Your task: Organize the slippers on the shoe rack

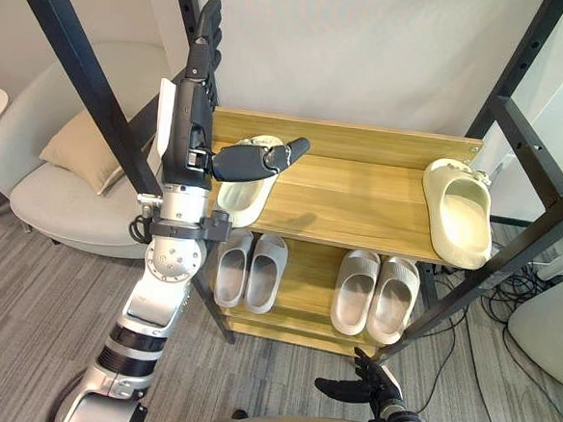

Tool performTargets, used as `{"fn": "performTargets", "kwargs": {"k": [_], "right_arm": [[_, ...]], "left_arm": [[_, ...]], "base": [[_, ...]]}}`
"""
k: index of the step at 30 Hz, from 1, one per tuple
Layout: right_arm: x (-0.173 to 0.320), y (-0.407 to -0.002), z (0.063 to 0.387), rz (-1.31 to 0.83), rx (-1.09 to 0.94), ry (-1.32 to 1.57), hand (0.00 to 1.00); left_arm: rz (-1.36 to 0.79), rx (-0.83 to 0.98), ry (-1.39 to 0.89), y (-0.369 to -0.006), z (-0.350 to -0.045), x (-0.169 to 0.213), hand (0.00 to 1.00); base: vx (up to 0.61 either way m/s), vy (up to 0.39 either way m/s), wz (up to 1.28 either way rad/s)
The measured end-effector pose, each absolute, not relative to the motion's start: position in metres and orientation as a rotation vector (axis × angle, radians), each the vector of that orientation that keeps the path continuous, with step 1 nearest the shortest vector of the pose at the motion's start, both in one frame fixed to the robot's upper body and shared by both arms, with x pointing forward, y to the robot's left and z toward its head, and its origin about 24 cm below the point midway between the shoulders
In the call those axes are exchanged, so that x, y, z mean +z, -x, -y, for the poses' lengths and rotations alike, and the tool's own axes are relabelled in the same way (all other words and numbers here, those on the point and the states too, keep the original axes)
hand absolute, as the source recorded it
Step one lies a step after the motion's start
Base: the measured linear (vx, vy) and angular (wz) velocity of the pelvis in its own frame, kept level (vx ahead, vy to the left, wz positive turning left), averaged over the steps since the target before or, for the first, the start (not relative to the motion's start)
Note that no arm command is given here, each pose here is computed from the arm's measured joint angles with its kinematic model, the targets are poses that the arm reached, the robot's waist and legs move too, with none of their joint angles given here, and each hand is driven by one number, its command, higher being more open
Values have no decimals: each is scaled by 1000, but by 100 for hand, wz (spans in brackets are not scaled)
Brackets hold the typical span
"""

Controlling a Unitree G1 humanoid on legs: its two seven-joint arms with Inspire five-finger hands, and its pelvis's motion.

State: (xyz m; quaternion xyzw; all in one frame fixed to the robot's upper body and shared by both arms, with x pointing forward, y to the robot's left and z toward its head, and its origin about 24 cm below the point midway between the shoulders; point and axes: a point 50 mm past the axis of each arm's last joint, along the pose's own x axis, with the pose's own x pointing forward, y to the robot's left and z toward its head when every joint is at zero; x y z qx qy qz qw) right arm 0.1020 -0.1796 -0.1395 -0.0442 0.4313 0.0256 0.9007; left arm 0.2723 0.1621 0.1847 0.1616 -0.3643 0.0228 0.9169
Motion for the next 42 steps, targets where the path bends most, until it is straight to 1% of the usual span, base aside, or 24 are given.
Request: {"fn": "performTargets", "kwargs": {"k": [1, 3, 9, 10, 17, 20, 24, 26, 38, 39, 42], "right_arm": [[-139, -102, 180, -891, 53, 92, 100], [-138, -103, 179, -879, 55, 90, 100], [-137, -104, 179, -870, 57, 90, 100], [-136, -105, 179, -866, 64, 97, 100], [-135, -105, 178, -848, 71, 104, 100], [-135, -105, 178, -845, 71, 103, 100], [-135, -105, 179, -842, 65, 101, 100], [-135, -104, 179, -843, 62, 99, 100], [-135, -104, 180, -842, 55, 97, 100], [-135, -104, 180, -842, 55, 96, 100], [-135, -104, 180, -841, 54, 95, 100]], "left_arm": [[750, 49, -357, -274, -163, 185, 100], [728, 73, -536, -286, -171, 185, 100], [672, 143, -750, -293, -185, 178, 100], [659, 159, -819, -294, -190, 177, 100], [661, 201, -1100, -296, -198, 178, 100], [647, 215, -1160, -297, -202, 177, 100], [549, 243, -1231, -303, -220, 165, 100], [536, 275, -1242, -303, -227, 167, 100], [524, 296, -1285, -303, -230, 167, 100], [521, 295, -1285, -303, -230, 167, 0], [516, 296, -1286, -305, -231, 167, 0]], "base": [[3, 12, -6], [24, 3, -5], [29, 7, -7], [24, 10, -11], [6, 6, -4], [0, 0, 0], [0, 8, -2], [7, 19, -6], [3, 6, -2], [0, 0, 0], [0, 0, 0]]}}
